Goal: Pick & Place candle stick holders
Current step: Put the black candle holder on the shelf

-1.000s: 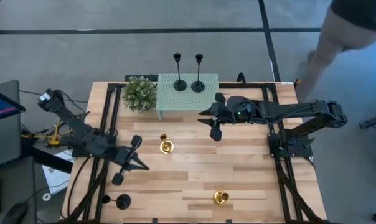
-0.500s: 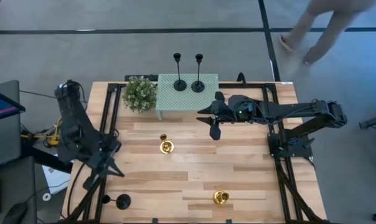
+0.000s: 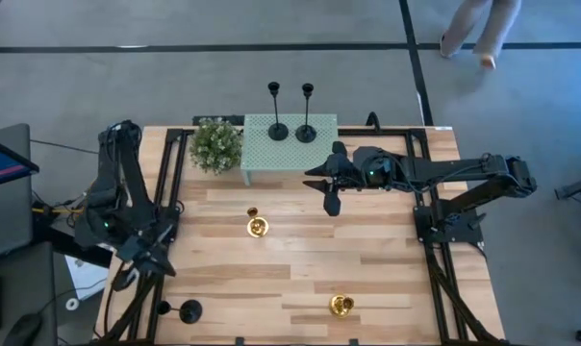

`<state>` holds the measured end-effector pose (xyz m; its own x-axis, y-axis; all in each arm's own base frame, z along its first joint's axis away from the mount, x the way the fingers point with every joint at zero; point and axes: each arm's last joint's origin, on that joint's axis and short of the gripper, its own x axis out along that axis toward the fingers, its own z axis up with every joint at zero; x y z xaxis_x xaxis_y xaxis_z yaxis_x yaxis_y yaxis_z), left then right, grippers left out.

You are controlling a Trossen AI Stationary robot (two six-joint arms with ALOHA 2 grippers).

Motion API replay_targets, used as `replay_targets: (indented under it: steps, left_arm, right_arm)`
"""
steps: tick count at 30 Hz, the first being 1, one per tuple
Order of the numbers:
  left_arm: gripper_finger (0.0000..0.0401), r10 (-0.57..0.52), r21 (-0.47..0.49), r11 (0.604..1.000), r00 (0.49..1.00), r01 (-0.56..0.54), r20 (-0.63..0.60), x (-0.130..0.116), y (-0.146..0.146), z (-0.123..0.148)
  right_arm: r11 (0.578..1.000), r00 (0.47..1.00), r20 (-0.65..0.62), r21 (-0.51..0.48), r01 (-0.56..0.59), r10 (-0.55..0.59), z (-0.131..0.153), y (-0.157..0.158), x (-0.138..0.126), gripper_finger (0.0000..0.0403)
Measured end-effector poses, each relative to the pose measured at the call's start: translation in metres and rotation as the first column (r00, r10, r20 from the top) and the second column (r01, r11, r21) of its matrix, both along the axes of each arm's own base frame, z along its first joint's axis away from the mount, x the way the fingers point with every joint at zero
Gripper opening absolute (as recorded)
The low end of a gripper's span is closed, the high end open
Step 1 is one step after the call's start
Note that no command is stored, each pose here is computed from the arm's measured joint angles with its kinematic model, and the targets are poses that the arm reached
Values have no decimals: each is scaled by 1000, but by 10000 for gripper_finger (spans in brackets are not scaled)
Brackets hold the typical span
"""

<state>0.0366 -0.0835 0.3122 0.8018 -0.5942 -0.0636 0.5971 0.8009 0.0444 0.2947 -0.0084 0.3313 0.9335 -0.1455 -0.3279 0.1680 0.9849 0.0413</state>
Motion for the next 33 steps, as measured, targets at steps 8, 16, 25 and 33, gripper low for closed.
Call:
replay_targets:
  steps: [8, 16, 25, 33]
  left_arm:
    - [4, -84, -54, 995, 996, 83, -29, -4, 6, 0]
    - [6, -218, -44, 976, 955, 213, -202, -2, -27, -12]
    - [5, -217, -4, 975, 946, 223, -239, -1, -38, -19]
    - [4, -248, -47, 968, 923, 245, -294, -2, -36, -20]
  right_arm:
    - [1000, 1000, 3, 16, 3, -3, 0, 1, 0, 115]
    - [1000, 1000, 5, 15, 4, -5, 0, 0, 0, 115]
    - [1000, 998, 69, 15, 4, -5, 6, 0, 2, 115]
    - [1000, 997, 74, 15, 2, -3, 7, 1, 2, 115]
